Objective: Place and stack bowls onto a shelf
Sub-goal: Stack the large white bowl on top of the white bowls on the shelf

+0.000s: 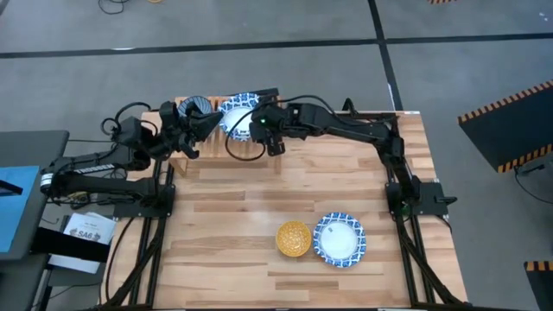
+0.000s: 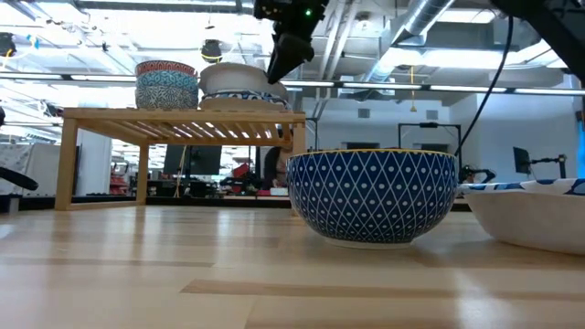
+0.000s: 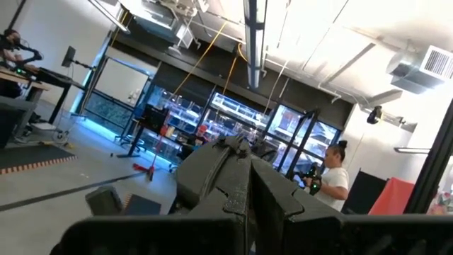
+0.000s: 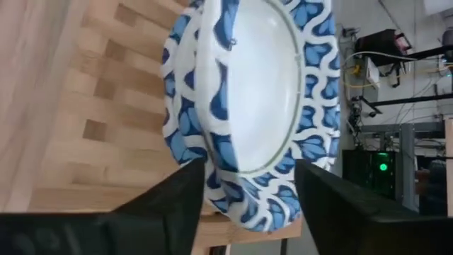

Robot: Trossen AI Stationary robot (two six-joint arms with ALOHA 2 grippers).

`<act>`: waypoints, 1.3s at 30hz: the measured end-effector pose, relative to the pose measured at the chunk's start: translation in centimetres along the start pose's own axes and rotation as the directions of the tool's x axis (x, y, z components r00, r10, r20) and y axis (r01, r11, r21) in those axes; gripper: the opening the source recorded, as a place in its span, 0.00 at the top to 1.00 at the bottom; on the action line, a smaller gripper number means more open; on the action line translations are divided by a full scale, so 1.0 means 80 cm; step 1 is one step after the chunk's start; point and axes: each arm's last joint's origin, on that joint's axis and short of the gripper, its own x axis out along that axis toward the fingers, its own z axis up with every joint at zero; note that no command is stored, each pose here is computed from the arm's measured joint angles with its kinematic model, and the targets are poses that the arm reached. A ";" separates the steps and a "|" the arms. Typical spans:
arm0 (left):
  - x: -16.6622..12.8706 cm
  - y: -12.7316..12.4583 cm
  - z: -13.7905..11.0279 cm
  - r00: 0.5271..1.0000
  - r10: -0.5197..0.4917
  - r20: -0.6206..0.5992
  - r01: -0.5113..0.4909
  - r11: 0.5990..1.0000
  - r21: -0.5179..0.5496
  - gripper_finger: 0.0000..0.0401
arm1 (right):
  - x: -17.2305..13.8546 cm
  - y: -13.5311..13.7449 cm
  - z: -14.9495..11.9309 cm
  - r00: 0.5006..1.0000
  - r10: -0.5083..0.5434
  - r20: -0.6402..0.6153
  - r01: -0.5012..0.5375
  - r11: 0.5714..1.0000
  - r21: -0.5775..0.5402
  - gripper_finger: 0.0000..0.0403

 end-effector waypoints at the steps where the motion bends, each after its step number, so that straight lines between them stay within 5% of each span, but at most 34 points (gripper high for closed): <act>1: 0.000 0.000 0.000 1.000 0.000 -0.001 0.000 1.000 0.000 1.00 | -0.005 -0.001 -0.001 1.000 0.004 -0.001 -0.004 1.000 -0.001 0.37; 9: 0.000 0.001 -0.003 1.000 0.016 -0.021 -0.015 0.999 0.045 1.00 | -0.046 -0.026 -0.024 0.997 0.069 0.031 -0.072 0.992 0.107 0.33; 15: 0.003 0.008 -0.013 0.993 0.111 -0.052 -0.107 0.992 0.063 1.00 | -0.096 -0.056 -0.064 0.971 0.207 0.123 -0.237 0.908 0.345 0.35; 18: 0.008 0.010 -0.020 0.990 0.122 -0.067 -0.117 0.990 0.074 1.00 | -0.119 -0.064 -0.089 0.970 0.200 0.138 -0.240 0.873 0.424 0.43; 22: 0.016 0.008 -0.043 0.963 0.242 -0.116 -0.228 0.965 0.127 1.00 | -0.136 -0.056 -0.124 0.976 0.168 0.140 -0.217 0.830 0.514 0.67; 26: 0.023 -0.004 -0.070 0.869 0.473 -0.144 -0.434 0.870 0.235 1.00 | -0.143 -0.026 -0.162 0.978 0.127 0.167 -0.204 0.761 0.616 0.94; 33: 0.026 -0.021 -0.123 0.689 0.722 -0.061 -0.658 0.658 0.366 1.00 | -0.146 0.033 -0.216 0.970 0.052 0.236 -0.222 0.582 0.782 0.95; 39: 0.032 -0.013 -0.153 0.572 0.819 0.044 -0.743 0.494 0.452 1.00 | -0.156 0.053 -0.225 0.969 0.030 0.247 -0.225 0.524 0.821 0.96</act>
